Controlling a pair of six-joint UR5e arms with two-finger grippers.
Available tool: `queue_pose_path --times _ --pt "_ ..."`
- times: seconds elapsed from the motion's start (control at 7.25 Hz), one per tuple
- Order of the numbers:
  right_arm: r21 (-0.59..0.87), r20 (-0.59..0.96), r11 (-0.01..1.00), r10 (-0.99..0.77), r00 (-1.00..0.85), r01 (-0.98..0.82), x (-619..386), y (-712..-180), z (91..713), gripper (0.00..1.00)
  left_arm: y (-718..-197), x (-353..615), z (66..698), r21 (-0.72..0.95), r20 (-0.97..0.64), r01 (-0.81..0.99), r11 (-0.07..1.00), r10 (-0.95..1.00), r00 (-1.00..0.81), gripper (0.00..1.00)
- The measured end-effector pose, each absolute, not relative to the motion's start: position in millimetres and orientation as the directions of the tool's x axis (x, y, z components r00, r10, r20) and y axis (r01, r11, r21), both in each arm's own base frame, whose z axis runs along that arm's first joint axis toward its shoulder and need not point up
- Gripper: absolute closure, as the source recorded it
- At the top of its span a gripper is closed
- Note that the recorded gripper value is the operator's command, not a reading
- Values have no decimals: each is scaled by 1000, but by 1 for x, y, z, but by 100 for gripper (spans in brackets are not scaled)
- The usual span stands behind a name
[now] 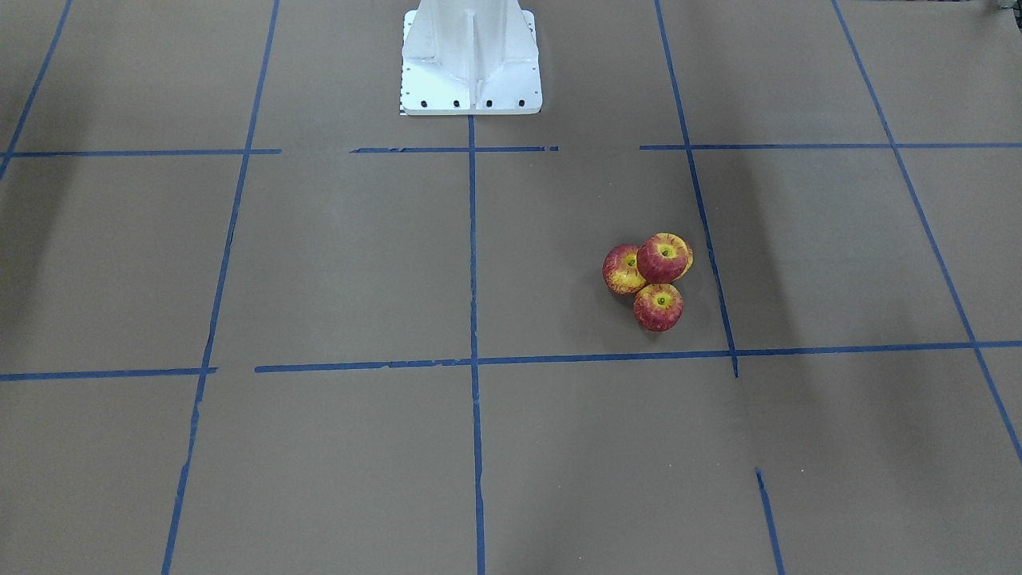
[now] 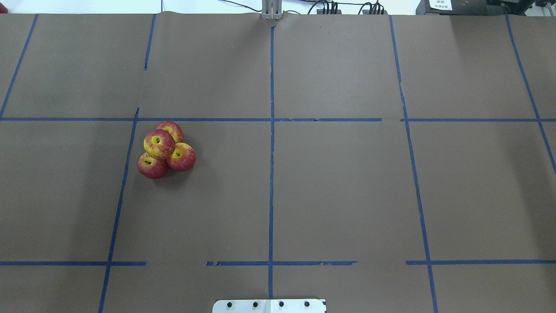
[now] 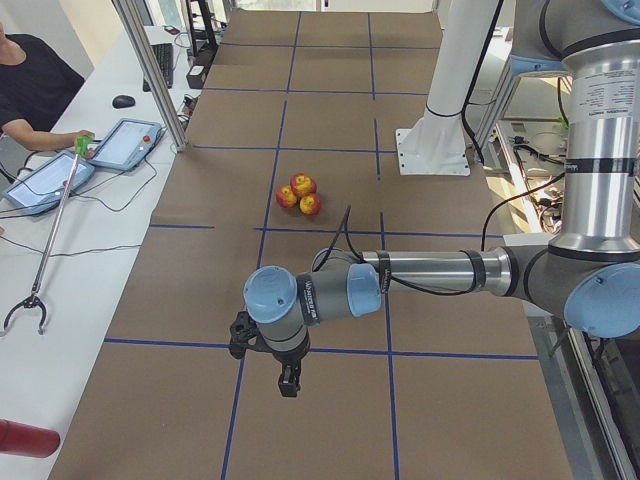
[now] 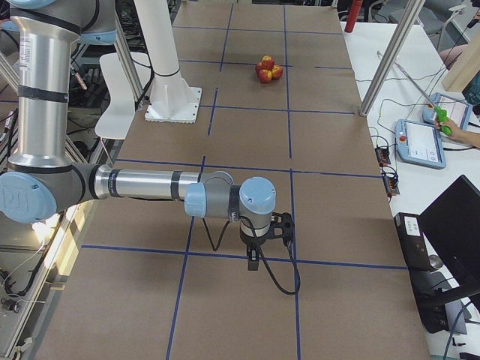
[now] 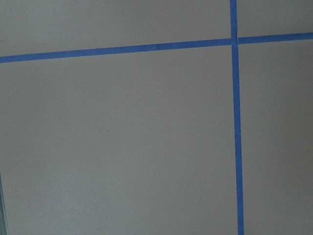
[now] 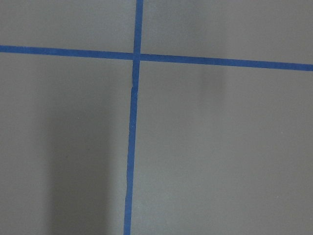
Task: Stack apples
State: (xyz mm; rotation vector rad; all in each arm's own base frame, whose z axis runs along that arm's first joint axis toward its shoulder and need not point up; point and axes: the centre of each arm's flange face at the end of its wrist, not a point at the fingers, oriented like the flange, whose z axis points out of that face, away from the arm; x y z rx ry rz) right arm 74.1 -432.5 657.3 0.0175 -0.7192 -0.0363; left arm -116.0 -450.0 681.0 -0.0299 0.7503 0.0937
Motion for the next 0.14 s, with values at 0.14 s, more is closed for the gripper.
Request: queue_pose_path --times 0.14 --pt "29 658 999 -39 752 27 74 -432 657 0 -452 -116 680 8 -682 -96 995 76 728 0"
